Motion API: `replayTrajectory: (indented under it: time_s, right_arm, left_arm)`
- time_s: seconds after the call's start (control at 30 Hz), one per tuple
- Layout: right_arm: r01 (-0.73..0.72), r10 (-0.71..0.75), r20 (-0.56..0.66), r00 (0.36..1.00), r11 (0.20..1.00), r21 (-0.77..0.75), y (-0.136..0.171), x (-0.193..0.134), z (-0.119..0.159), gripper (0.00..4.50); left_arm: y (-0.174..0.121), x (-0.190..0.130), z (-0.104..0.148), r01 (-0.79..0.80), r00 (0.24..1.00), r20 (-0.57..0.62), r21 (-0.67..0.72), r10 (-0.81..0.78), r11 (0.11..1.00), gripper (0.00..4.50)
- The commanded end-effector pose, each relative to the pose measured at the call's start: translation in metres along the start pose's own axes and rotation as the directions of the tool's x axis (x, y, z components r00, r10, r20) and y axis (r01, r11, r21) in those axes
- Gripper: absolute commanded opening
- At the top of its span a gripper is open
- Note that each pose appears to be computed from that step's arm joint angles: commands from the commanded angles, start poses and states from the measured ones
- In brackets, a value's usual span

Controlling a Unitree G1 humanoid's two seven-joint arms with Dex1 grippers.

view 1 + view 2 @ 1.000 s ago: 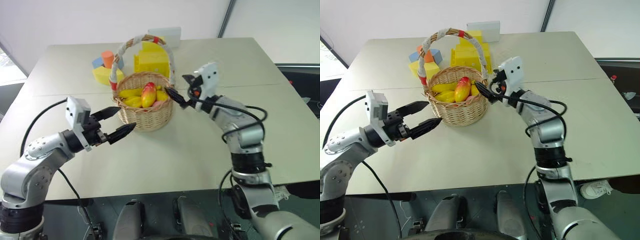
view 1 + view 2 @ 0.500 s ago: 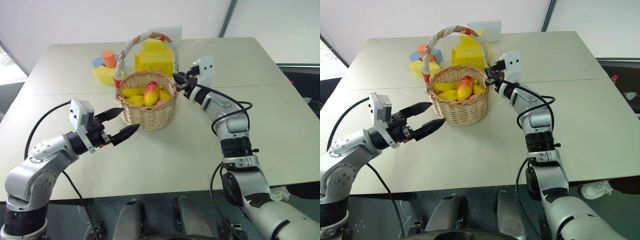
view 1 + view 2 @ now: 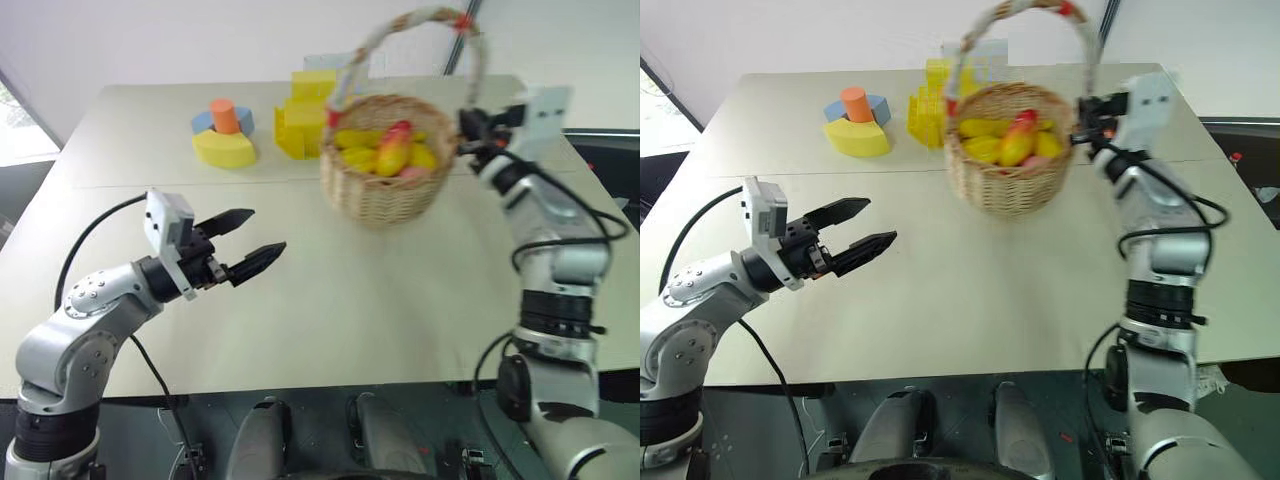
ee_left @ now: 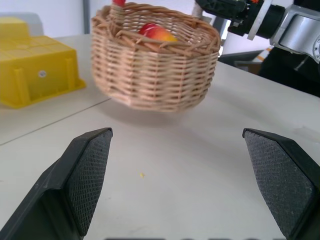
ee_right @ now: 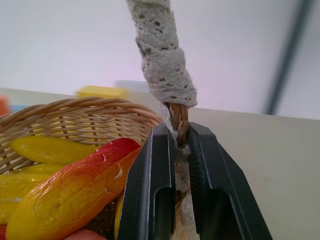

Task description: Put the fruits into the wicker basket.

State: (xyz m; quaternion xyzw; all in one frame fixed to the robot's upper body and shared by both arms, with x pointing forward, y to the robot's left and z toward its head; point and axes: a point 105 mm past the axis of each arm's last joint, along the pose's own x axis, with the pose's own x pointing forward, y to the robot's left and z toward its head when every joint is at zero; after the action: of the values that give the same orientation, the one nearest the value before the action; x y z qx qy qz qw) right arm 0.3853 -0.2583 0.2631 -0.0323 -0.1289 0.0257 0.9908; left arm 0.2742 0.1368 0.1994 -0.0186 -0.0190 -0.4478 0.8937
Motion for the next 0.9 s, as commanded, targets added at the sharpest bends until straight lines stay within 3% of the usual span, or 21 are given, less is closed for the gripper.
replayTrajectory:
  time_s: [0.03, 0.13, 0.27, 0.3, 0.37, 0.57, 0.73, 0.8, 0.9]
  right_arm:
    - [0.187, -0.186, 0.044, 0.982, 0.982, -0.028, -0.049, -0.009, 0.014, 0.05]
    - [0.284, -0.283, 0.033, 0.959, 0.958, -0.03, -0.078, -0.015, 0.006, 0.05]
    - [0.32, -0.32, -0.005, 0.947, 0.947, -0.039, -0.092, -0.02, -0.01, 0.05]
    - [0.328, -0.328, -0.012, 0.945, 0.944, -0.03, -0.094, -0.022, -0.013, 0.73]
    - [0.329, -0.329, -0.012, 0.944, 0.944, -0.022, -0.095, -0.024, -0.014, 1.31]
    - [0.323, -0.325, -0.005, 0.946, 0.942, -0.091, -0.096, -0.036, -0.01, 4.42]
    - [0.17, -0.169, 0.022, 0.985, 0.968, -0.182, -0.084, -0.059, -0.001, 4.42]
    - [-0.012, 0.007, -0.025, 1.0, 0.973, -0.229, -0.063, -0.072, -0.006, 4.42]
    - [-0.237, 0.218, -0.107, 0.97, 0.943, -0.235, -0.033, -0.09, -0.017, 4.42]
  left_arm:
    - [-0.003, 0.007, 0.009, 0.03, 0.999, 0.036, 0.033, -0.032, 0.999, 4.5]
    - [-0.001, 0.011, 0.01, 0.034, 0.999, 0.04, 0.035, -0.035, 0.999, 4.5]
    - [0.001, 0.01, 0.008, 0.02, 0.999, 0.038, 0.042, -0.022, 0.999, 4.5]
    - [0.003, 0.01, 0.008, 0.009, 0.999, 0.036, 0.045, -0.011, 0.999, 4.5]
    - [0.005, 0.008, 0.008, -0.004, 0.999, 0.038, 0.047, 0.002, 0.999, 4.5]
    - [0.008, 0.002, 0.005, -0.052, 0.998, 0.029, 0.043, 0.051, 0.998, 4.5]
    - [0.046, -0.028, -0.016, -0.286, 0.957, -0.035, 0.03, 0.287, 0.958, 4.5]
    - [0.055, -0.047, -0.025, -0.353, 0.933, -0.065, 0.045, 0.355, 0.935, 4.5]
    - [0.065, -0.072, -0.039, -0.43, 0.894, -0.112, 0.057, 0.434, 0.901, 4.5]
